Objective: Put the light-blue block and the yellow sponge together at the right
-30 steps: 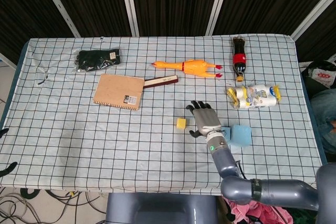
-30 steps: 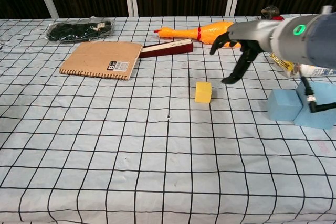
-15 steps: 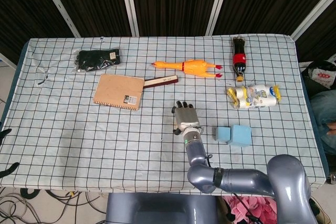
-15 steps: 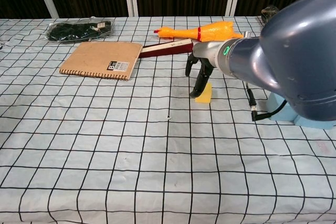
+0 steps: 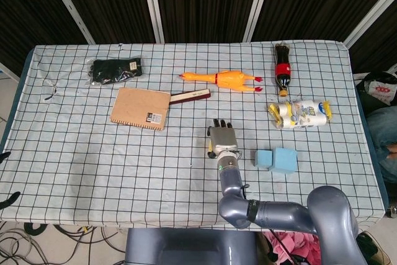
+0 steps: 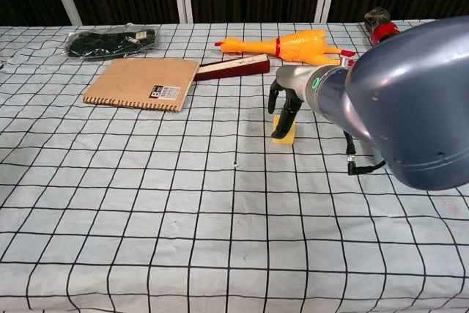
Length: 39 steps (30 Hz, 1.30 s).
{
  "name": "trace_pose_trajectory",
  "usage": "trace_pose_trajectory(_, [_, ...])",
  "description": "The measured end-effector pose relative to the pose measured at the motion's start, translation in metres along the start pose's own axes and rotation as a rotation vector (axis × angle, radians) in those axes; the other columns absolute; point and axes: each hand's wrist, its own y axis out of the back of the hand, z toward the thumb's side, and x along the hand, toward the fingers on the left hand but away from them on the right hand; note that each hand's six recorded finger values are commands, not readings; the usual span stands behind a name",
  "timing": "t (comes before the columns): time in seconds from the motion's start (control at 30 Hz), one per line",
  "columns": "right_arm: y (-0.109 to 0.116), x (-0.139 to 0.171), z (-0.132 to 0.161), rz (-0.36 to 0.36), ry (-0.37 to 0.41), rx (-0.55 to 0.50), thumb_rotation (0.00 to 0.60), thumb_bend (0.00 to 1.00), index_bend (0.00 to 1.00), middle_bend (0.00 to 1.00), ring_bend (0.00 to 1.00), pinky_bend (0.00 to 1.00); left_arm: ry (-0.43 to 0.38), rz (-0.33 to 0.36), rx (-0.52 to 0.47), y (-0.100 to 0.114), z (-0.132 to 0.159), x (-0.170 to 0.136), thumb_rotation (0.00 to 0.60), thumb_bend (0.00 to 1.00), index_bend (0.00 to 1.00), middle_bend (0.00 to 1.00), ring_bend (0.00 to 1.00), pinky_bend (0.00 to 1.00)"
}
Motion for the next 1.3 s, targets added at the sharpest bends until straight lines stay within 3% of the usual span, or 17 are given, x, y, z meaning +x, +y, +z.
trace_pose_trajectory(1.3, [-0.007, -0.007, -0.011, -0.013, 0.002, -0.026, 0.6, 0.31, 0.45, 0.05, 0.04, 0.09, 0.022, 0.007, 0.011, 0.0, -0.004, 0.001, 0.6, 0.03, 0.18, 0.05, 0.0, 0.0])
